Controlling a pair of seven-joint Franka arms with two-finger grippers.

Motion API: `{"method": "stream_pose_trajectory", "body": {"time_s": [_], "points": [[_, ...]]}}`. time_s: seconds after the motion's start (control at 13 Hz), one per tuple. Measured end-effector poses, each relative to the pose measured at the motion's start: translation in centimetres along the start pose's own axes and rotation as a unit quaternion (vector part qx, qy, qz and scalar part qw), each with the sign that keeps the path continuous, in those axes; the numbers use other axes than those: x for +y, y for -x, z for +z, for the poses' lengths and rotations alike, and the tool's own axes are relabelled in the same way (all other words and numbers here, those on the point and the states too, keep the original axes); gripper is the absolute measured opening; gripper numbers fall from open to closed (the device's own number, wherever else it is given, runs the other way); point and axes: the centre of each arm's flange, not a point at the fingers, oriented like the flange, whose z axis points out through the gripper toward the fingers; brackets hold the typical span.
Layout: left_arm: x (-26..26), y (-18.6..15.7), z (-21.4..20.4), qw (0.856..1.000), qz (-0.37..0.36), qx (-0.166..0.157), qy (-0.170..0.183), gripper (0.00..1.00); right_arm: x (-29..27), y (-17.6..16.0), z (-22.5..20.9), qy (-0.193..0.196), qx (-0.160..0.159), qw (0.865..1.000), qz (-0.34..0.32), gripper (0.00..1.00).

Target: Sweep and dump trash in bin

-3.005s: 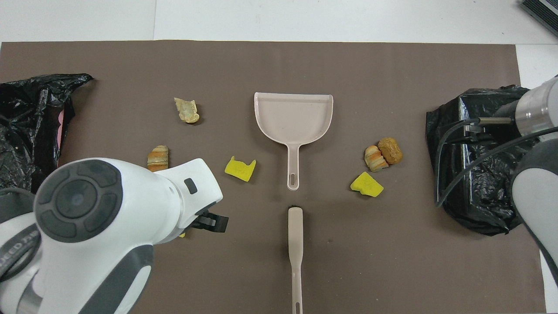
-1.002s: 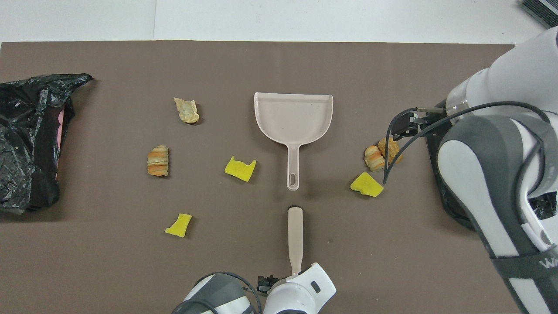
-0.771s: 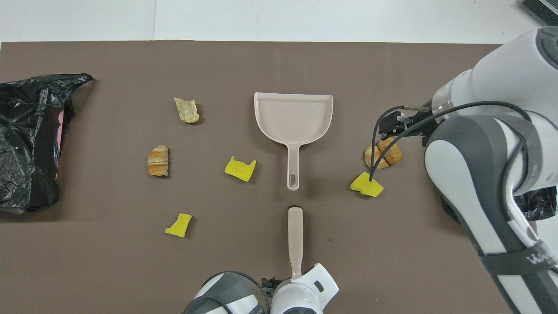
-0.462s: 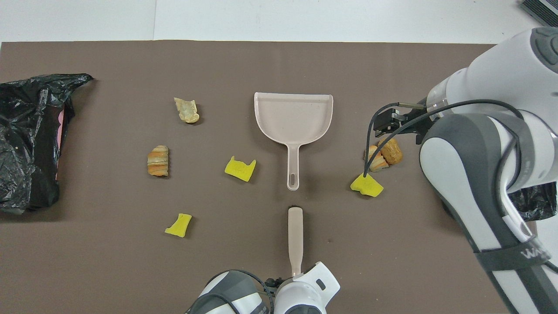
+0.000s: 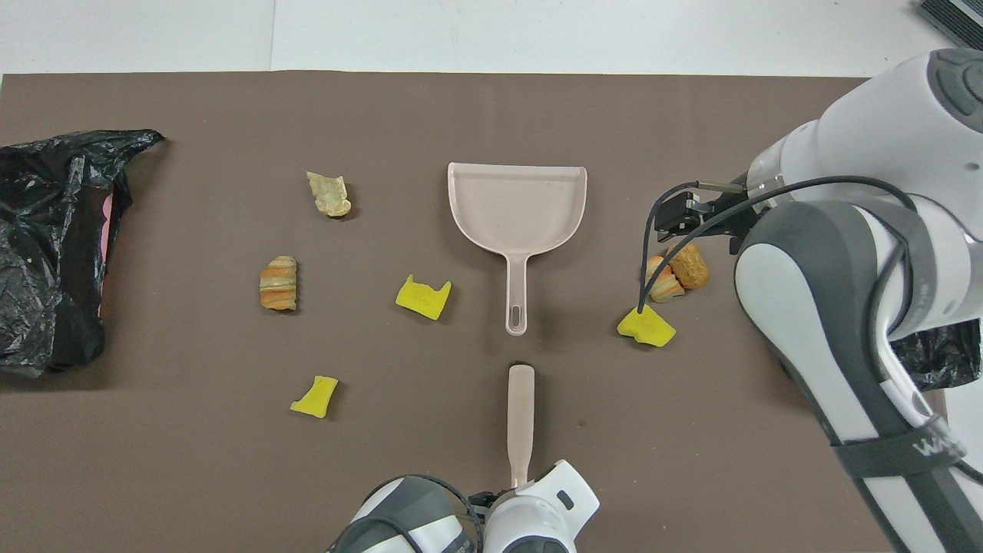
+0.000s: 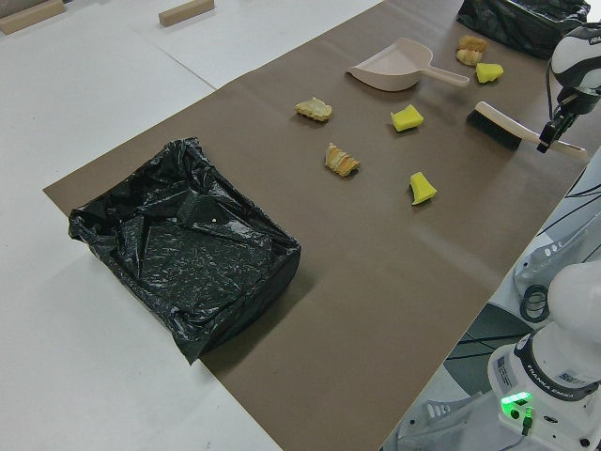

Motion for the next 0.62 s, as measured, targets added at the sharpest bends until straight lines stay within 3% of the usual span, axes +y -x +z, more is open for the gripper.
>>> {"method": "stream_pose_trajectory", "body": {"time_s": [0.08,0.31,0.62], "points": [[-0.1,-0.1,-0.3,1.0,-0.002,-0.006,-0.007,0.26,0.0,0.0,0.0,0.0,0.0,1.0,0.0,1.0],[-1.0,-1.6,-2.3,1.0,-0.019,-0.016,-0.017,0.26,0.0,0.0,0.1,0.0,-0.001,1.0,0.0,1.0],[-5.8,-6.6,-3.3,0.997,-0.078,-0.019,-0.016,0.26,0.1,0.0,0.3,0.001,-0.003,1.0,0.001,1.0]]}}
